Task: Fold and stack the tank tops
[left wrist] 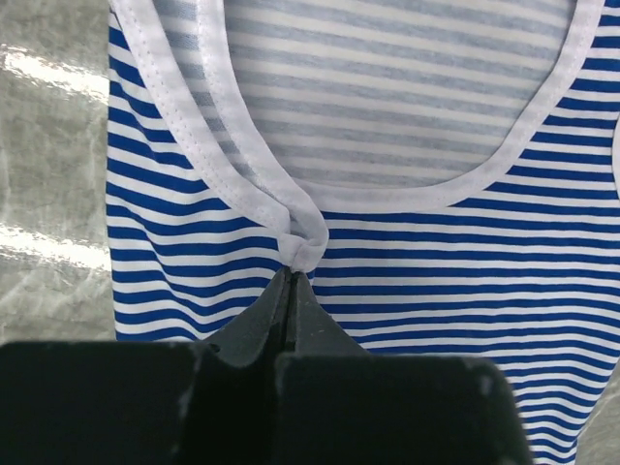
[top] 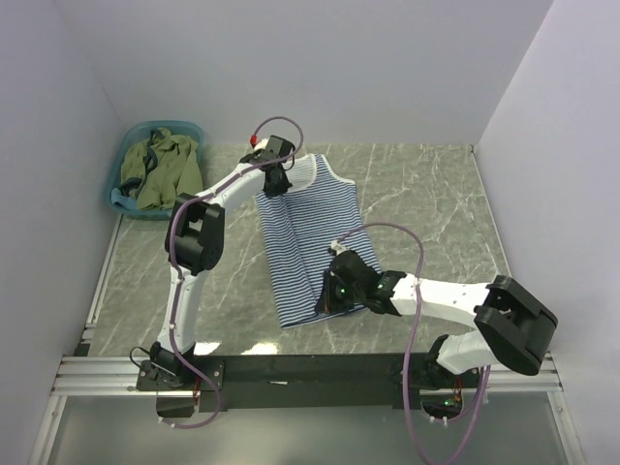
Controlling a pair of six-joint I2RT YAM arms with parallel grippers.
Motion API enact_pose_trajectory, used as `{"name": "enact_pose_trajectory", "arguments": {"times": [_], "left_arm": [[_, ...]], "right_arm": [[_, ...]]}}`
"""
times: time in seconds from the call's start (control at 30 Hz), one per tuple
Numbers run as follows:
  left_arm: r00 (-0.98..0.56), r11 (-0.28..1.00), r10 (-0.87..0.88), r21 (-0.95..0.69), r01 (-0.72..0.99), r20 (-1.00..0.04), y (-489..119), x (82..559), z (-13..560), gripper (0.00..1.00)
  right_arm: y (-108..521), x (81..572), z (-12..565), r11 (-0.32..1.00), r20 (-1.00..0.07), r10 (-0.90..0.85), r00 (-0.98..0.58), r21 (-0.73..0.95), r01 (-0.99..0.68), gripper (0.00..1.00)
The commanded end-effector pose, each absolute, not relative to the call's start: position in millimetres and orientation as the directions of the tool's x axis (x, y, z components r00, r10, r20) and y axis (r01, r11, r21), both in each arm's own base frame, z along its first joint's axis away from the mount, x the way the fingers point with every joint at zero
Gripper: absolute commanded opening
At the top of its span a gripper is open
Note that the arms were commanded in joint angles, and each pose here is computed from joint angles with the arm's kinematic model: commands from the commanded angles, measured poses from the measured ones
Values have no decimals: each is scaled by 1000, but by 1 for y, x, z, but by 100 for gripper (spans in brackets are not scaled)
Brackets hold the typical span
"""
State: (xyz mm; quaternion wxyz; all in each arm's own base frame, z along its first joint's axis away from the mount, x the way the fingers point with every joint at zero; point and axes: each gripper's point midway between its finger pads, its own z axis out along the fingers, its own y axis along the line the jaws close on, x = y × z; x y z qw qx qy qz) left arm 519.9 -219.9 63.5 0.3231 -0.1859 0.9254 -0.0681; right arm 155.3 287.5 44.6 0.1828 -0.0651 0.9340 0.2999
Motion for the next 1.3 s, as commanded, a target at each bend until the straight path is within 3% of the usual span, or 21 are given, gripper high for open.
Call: {"name": "enact_pose_trajectory", "arguments": {"times": [0.0, 0.1, 0.2, 0.23, 0.33, 0.43, 0.5, 0.63, 0.83, 1.27], "left_arm": [[-705, 922, -386, -285, -263, -596, -230, 531, 76, 0], [-706, 921, -385, -303, -246, -595, -234, 531, 75, 5], [-701, 920, -381, -325, -221, -602, -238, 531, 82, 22], [-697, 919, -377, -341, -198, -610, -242, 533, 85, 33], [-672, 913, -378, -378, -155, -637, -247, 538, 102, 46], [-657, 904, -387, -408, -130, -647, -252, 540, 119, 52], [-639, 900, -402, -412, -144, -656, -248, 539, 129, 52], [-617, 886, -452, -403, -228, -644, -232, 531, 131, 33], [-659, 893, -444, -357, -273, -607, -226, 520, 102, 14], [-717, 907, -421, -287, -309, -556, -205, 516, 45, 8]], "right_arm": [[286, 162, 48, 807, -403, 37, -914, 552, -211, 0], [284, 162, 43, 814, -399, 42, -916, 546, -200, 0], [279, 165, 44, 830, -411, 57, -910, 525, -186, 5], [277, 166, 45, 835, -418, 61, -907, 519, -182, 14], [268, 171, 49, 855, -446, 80, -892, 490, -168, 27], [259, 177, 57, 881, -483, 95, -870, 448, -153, 39], [253, 184, 67, 899, -523, 102, -846, 412, -146, 43], [262, 190, 77, 906, -560, 65, -826, 380, -186, 43], [282, 202, 65, 921, -569, -74, -819, 277, -275, 39], [302, 169, 15, 918, -466, -276, -841, 133, -375, 30]]}}
